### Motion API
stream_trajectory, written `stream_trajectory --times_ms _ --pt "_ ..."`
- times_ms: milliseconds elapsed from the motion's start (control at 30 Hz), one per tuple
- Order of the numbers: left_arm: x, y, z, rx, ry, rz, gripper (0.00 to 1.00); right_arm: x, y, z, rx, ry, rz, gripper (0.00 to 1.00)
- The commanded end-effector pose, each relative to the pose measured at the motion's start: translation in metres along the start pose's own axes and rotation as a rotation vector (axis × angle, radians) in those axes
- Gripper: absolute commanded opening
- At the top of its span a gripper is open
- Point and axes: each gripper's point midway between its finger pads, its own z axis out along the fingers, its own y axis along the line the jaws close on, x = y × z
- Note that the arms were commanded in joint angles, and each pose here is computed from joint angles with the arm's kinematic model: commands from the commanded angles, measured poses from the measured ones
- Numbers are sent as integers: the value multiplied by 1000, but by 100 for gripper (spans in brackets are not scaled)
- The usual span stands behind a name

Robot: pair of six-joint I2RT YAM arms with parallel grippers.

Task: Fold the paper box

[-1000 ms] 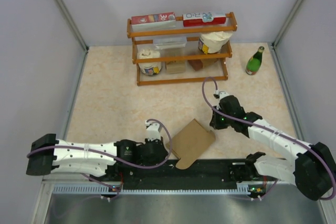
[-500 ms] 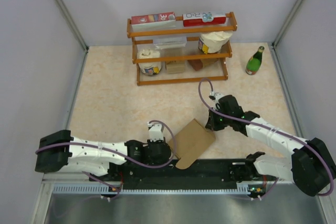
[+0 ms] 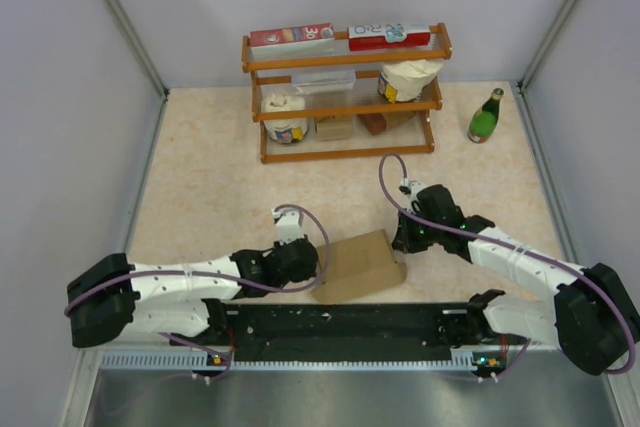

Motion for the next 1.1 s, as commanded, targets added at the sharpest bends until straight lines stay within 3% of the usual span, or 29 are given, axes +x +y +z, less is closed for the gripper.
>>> stream_trajectory --times_ms 0,567,733,833,933,1067 --pt "-24 -15 7 79 -49 36 0 -15 6 0 -32 -62 18 2" --pt "-99 -27 50 43 -106 160 0 -51 -9 6 89 -159 59 4" --pt "-111 -1 52 -16 -117 142 0 -61 -30 3 174 -205 108 17" --pt "-117 18 43 -66 -138 123 18 -66 -42 -11 236 -266 130 26" --pt "-122 26 27 -77 -170 110 27 -68 -42 -26 247 -304 124 36" --pt "-118 14 3 35 -158 98 52 -66 -34 -39 212 -324 112 46"
